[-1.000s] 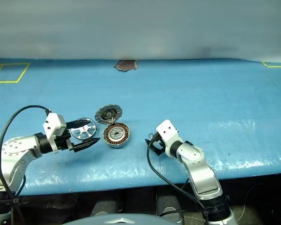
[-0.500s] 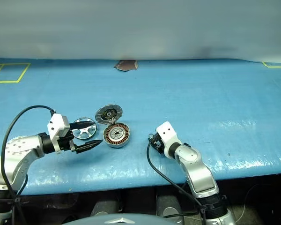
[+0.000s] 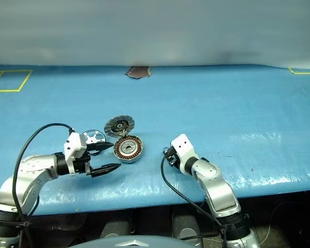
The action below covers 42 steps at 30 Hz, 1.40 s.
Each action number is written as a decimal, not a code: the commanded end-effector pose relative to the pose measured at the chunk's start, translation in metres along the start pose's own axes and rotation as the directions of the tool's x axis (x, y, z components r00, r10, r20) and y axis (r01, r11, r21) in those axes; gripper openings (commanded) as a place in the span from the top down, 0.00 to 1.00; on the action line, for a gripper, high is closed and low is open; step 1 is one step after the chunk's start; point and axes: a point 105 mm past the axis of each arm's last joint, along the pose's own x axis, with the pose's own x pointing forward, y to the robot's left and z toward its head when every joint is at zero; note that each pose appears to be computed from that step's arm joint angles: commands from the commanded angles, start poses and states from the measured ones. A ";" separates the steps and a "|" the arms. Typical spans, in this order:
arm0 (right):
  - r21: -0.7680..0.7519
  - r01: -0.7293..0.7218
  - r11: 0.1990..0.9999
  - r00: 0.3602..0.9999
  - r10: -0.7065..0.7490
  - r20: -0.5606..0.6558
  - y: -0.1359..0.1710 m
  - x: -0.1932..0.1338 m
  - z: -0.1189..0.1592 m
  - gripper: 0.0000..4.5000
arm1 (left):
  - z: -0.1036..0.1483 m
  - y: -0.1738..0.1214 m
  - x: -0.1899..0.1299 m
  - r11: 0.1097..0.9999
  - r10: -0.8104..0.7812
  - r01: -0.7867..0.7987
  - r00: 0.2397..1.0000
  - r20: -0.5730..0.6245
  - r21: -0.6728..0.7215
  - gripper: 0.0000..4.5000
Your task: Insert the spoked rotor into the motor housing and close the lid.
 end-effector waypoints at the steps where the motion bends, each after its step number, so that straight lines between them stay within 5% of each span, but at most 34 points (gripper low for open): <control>1: 0.006 -0.018 1.000 1.000 0.018 0.024 0.003 0.002 0.005 0.79 | 0.008 -0.005 0.004 0.999 -0.040 0.040 0.998 0.040 0.000 0.00; 10: -0.010 -0.005 1.000 1.000 0.005 0.031 0.001 0.001 0.007 0.82 | 0.010 -0.013 0.011 0.994 -0.110 0.112 0.992 0.065 -0.019 0.00; 17: -0.058 -0.031 0.998 0.982 0.041 0.182 0.011 -0.007 0.056 0.82 | 0.007 -0.011 0.003 0.996 -0.075 0.077 0.995 0.059 -0.034 0.00; 23: -0.139 -0.200 0.970 0.940 0.230 0.253 0.053 -0.001 0.090 0.82 | 0.003 -0.006 -0.006 0.999 -0.011 0.013 0.999 0.051 -0.040 0.00; 42: -0.140 -0.316 0.938 0.924 0.338 0.179 0.079 0.043 0.078 0.82 | -0.001 -0.001 -0.012 0.998 0.057 -0.057 0.994 0.090 -0.009 0.00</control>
